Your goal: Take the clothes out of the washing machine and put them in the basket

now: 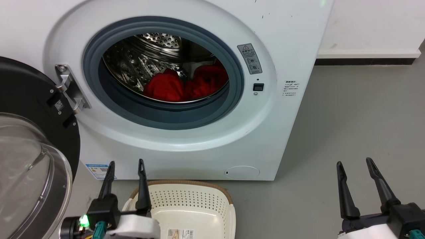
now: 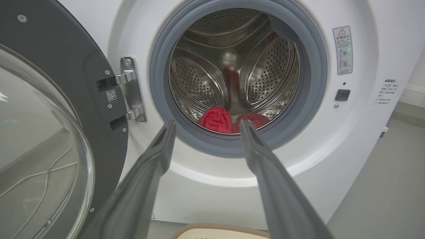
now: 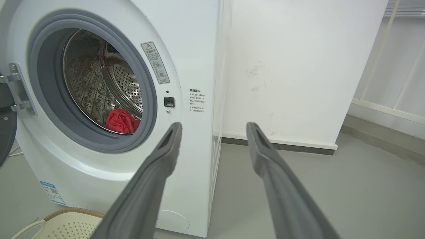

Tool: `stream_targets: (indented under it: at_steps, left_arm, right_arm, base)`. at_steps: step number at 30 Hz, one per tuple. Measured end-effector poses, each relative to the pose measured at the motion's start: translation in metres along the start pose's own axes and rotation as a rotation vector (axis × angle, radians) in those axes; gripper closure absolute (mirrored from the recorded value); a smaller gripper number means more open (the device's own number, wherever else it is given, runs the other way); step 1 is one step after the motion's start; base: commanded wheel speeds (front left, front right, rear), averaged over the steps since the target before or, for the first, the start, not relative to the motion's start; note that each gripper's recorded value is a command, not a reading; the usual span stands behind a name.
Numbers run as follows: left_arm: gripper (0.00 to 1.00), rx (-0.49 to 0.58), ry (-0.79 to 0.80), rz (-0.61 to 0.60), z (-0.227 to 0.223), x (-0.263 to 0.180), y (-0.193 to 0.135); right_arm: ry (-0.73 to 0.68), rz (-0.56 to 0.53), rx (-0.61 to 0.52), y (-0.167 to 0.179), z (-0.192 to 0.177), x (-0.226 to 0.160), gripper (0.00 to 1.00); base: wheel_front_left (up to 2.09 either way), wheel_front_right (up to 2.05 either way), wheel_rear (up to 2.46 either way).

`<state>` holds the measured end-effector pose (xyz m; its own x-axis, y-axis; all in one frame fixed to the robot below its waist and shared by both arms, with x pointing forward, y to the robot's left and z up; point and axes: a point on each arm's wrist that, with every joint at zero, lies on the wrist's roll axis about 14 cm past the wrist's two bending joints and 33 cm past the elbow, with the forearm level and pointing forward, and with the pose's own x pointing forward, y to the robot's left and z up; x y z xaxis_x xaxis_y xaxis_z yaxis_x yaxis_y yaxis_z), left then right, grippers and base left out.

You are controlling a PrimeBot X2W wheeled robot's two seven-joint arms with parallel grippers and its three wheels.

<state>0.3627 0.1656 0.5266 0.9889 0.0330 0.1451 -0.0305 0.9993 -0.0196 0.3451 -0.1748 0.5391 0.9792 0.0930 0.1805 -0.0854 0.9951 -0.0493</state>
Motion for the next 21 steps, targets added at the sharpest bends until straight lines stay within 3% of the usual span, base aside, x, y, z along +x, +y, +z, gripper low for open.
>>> stream_targets:
  at_steps: [9,21]
  left_arm:
    - [0.00,0.012,0.062,-0.125,-0.025,0.047,-0.022]
    - [0.00,0.117,0.168,-0.180,-0.070,0.153,-0.023]
  right_arm:
    - [0.010,0.009,0.000,0.003,-0.005,0.010,0.00]
    - [0.063,-0.044,-0.003,-0.017,-0.028,0.031,0.00]
  base:
    - [0.00,0.00,0.00]
    - [0.00,0.00,0.00]
